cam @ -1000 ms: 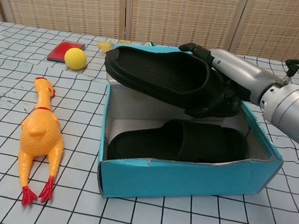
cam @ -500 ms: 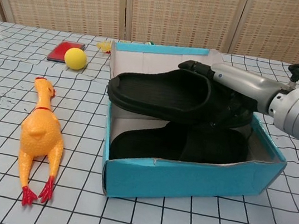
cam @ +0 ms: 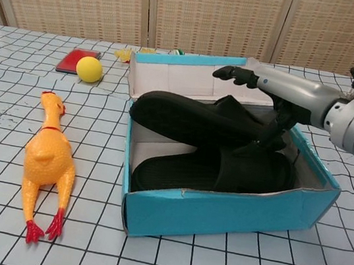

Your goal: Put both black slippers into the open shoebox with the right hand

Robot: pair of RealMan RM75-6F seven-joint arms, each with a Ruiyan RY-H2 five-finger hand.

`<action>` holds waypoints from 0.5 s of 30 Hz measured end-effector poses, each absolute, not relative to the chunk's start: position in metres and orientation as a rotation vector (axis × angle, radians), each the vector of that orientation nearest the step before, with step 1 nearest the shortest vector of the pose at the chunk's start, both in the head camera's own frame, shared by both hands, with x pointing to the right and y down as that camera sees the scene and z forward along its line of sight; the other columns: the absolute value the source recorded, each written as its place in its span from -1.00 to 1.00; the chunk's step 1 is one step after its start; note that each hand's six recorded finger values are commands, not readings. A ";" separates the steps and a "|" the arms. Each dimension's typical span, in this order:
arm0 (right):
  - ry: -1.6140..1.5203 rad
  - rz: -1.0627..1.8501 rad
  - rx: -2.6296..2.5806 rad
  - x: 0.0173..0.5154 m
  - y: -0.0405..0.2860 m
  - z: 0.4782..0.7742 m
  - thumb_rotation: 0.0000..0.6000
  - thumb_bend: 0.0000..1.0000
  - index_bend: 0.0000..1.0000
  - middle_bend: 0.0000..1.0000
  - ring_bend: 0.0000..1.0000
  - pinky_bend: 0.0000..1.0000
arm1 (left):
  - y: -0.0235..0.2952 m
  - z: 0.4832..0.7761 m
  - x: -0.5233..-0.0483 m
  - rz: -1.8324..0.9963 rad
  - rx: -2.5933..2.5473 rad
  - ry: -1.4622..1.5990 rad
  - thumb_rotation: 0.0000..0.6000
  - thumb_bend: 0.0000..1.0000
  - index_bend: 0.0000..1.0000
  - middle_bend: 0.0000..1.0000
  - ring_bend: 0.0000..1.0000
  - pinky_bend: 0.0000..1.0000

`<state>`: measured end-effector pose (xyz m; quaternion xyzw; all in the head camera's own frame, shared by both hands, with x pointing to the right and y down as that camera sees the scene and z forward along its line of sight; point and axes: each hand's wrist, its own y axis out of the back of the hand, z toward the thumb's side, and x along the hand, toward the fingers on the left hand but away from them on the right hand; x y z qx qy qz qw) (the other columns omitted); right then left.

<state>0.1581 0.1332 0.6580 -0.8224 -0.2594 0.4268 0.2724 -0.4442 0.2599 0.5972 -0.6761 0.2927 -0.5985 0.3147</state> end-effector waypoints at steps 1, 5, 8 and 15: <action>-0.723 1.133 -2.218 0.157 0.133 0.656 1.00 -1.00 -1.00 -1.00 -1.00 -1.00 | 0.260 0.597 -0.444 -1.577 -1.782 0.770 1.00 0.66 -0.04 0.17 0.39 0.14; -0.824 1.054 -2.253 0.148 0.132 0.651 1.00 -0.81 -0.82 -0.83 -0.95 -0.81 | 0.260 0.598 -0.443 -1.578 -1.784 0.764 1.00 0.66 -0.04 0.17 0.40 0.14; -0.921 0.955 -2.288 0.137 0.132 0.646 1.00 -0.66 -0.26 -0.41 -0.67 -0.46 | 0.260 0.598 -0.443 -1.577 -1.784 0.764 1.00 0.66 -0.04 0.17 0.40 0.15; -0.976 0.827 -2.324 0.112 0.142 0.650 1.00 -0.41 0.21 -0.04 -0.28 -0.12 | 0.260 0.597 -0.444 -1.576 -1.783 0.768 1.00 0.66 -0.04 0.17 0.40 0.14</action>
